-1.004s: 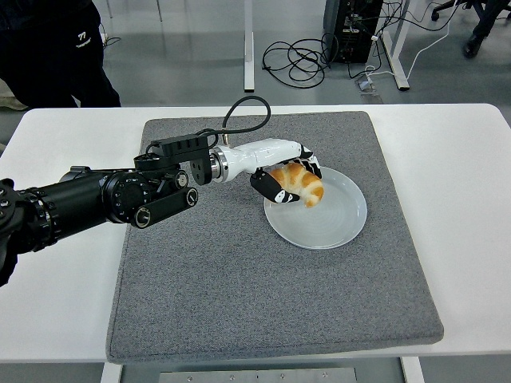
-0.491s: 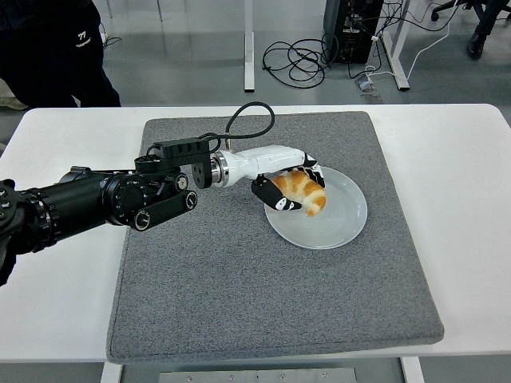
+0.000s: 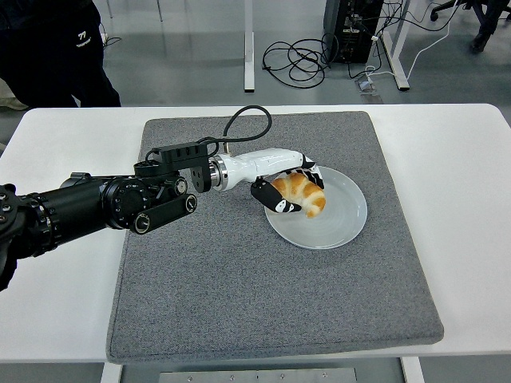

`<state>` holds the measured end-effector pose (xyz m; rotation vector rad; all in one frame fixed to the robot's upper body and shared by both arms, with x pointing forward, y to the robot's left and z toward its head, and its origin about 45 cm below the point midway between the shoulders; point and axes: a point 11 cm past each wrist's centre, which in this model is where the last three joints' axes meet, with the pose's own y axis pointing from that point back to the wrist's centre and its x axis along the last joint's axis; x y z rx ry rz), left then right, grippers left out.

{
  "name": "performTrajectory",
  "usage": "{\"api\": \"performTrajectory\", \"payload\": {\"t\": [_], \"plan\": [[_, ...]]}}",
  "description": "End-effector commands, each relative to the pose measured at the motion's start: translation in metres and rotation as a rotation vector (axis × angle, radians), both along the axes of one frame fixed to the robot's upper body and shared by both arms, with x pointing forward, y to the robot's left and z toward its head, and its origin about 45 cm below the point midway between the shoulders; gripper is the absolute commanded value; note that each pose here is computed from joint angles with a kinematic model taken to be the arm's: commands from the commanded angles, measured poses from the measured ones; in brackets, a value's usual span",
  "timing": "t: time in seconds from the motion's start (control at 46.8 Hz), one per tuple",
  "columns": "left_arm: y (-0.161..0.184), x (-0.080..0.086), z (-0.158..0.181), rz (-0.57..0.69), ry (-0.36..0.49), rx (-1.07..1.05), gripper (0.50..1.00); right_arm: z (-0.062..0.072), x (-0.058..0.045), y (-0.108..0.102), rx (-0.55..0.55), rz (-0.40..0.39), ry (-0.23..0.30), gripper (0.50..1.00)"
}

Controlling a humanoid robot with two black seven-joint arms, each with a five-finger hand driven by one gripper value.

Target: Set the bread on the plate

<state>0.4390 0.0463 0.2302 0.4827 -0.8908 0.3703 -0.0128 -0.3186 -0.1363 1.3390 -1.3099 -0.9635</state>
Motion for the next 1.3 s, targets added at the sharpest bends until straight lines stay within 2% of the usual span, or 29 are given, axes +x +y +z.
{"api": "performTrajectory", "payload": {"t": [0.0, 0.128, 0.385, 0.534, 0.662, 0.94, 1.282], "plan": [[0.001, -0.001, -0.003, 0.002, 0.007, 0.0, 0.595, 0.0, 0.0, 0.0, 0.0, 0.0, 0.0, 1.0], [0.002, -0.001, -0.005, 0.006, 0.01, -0.001, 0.654, 0.0, 0.0, 0.0, 0.0, 0.0, 0.0, 1.0], [0.003, 0.0, -0.004, 0.041, 0.038, -0.044, 0.846, 0.0, 0.001, 0.001, 0.002, 0.001, -0.001, 1.0], [0.005, 0.001, -0.006, 0.056, 0.051, -0.06, 0.896, 0.0, 0.001, 0.001, 0.002, 0.001, -0.001, 1.0], [0.006, -0.001, -0.012, 0.061, 0.065, -0.059, 0.922, 0.0, 0.001, 0.001, 0.002, 0.001, -0.001, 1.0], [0.006, -0.001, -0.012, 0.066, 0.072, -0.07, 0.937, 0.0, 0.001, 0.001, 0.002, 0.002, -0.001, 1.0], [0.001, 0.015, 0.023, 0.153, 0.121, -0.252, 0.946, 0.0, 0.001, 0.001, 0.002, 0.002, -0.001, 1.0]]}}
